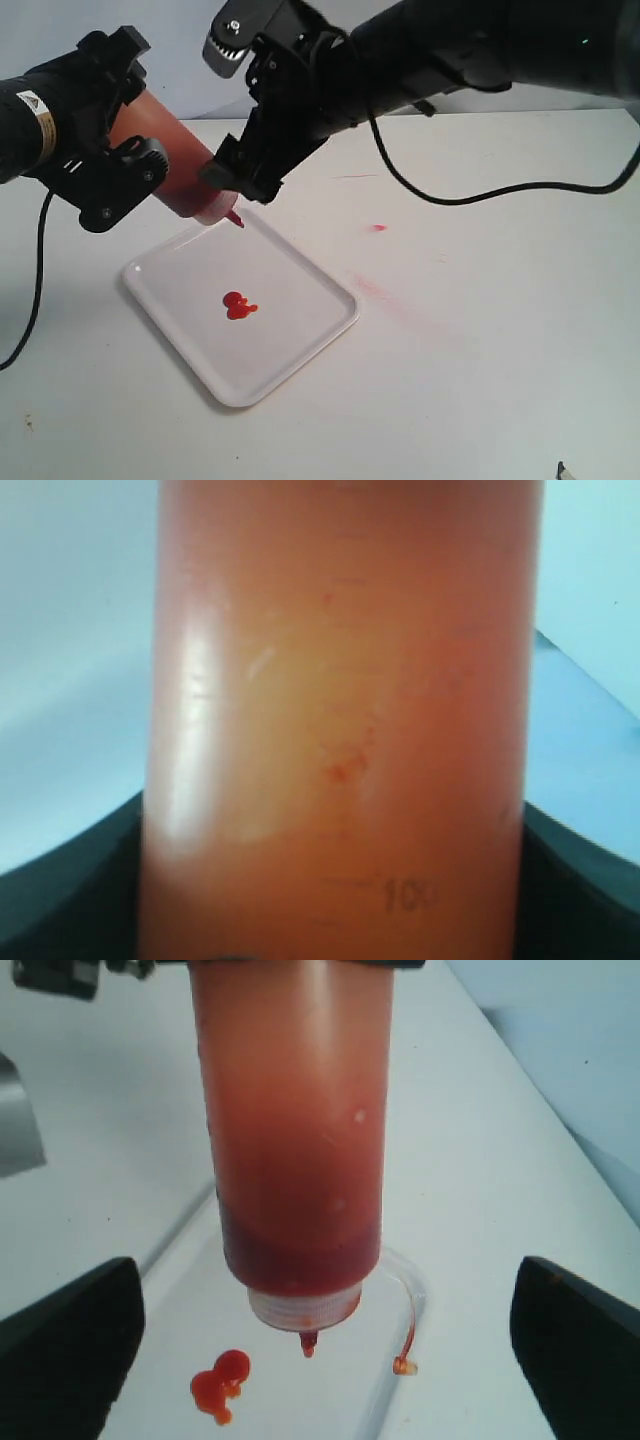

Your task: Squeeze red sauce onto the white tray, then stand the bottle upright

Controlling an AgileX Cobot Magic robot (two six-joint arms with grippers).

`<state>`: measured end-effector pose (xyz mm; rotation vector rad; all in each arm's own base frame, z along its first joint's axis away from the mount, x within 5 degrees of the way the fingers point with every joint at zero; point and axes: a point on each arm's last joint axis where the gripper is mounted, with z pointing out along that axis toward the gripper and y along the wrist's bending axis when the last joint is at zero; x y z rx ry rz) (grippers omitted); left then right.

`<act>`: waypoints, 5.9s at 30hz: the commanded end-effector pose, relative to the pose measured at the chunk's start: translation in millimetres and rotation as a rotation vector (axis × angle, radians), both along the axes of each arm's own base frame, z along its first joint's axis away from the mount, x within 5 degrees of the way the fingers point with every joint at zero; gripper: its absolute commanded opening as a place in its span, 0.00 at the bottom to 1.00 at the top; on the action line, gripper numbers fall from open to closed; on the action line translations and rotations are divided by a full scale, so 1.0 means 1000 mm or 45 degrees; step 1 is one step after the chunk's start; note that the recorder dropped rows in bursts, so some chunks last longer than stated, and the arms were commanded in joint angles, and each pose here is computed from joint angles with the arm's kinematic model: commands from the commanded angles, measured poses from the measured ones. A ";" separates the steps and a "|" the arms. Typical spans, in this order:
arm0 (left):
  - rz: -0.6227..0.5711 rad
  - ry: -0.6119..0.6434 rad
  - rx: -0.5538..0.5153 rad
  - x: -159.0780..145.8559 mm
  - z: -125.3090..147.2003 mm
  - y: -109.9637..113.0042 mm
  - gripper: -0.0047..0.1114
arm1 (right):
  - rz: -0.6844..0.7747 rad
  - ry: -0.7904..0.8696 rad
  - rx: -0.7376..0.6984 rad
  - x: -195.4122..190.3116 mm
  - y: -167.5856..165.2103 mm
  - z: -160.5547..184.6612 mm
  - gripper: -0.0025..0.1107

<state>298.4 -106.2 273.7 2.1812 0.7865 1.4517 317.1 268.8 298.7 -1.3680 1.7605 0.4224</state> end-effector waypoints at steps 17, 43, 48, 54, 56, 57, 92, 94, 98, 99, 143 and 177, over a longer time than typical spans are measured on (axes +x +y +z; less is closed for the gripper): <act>0.311 0.059 -0.548 -0.055 -0.024 0.030 0.04 | -0.399 0.023 0.298 -0.008 -0.080 0.089 0.02; 0.481 0.131 -1.590 -0.099 -0.005 0.035 0.04 | -0.017 0.408 0.924 -0.051 -0.112 0.028 0.02; 0.491 0.160 -1.655 -0.099 -0.005 0.033 0.04 | -0.025 0.434 0.901 -0.055 -0.113 0.015 0.02; 0.510 0.168 -1.701 -0.099 -0.005 0.033 0.04 | -0.030 0.468 0.854 -0.063 -0.115 -0.007 0.07; 0.501 0.193 -1.715 -0.100 -0.005 0.031 0.04 | -0.073 0.489 0.831 -0.064 -0.116 -0.015 0.18; 0.495 0.203 -1.716 -0.100 -0.005 0.031 0.04 | -0.089 0.492 0.824 -0.064 -0.117 -0.018 0.24; 0.385 0.831 -2.024 -0.106 -0.013 -0.011 0.04 | 0.502 0.345 0.816 -0.053 -0.058 -0.033 0.71; 0.419 0.857 -2.002 -0.102 -0.020 -0.013 0.04 | 0.509 0.328 0.813 -0.053 -0.058 -0.033 0.71; 0.410 0.936 -1.939 -0.099 -0.031 -0.019 0.04 | 0.519 0.303 0.808 -0.053 -0.058 -0.033 0.71; 0.411 0.944 -1.941 -0.098 -0.032 -0.019 0.04 | 0.519 0.303 0.808 -0.053 -0.058 -0.033 0.71; -0.019 1.362 -2.686 -0.077 -0.022 -0.060 0.04 | 0.545 0.231 0.794 -0.052 -0.059 -0.033 0.67; 0.187 1.381 -2.622 -0.076 -0.034 -0.058 0.25 | 0.570 0.155 0.809 -0.049 -0.057 -0.016 0.02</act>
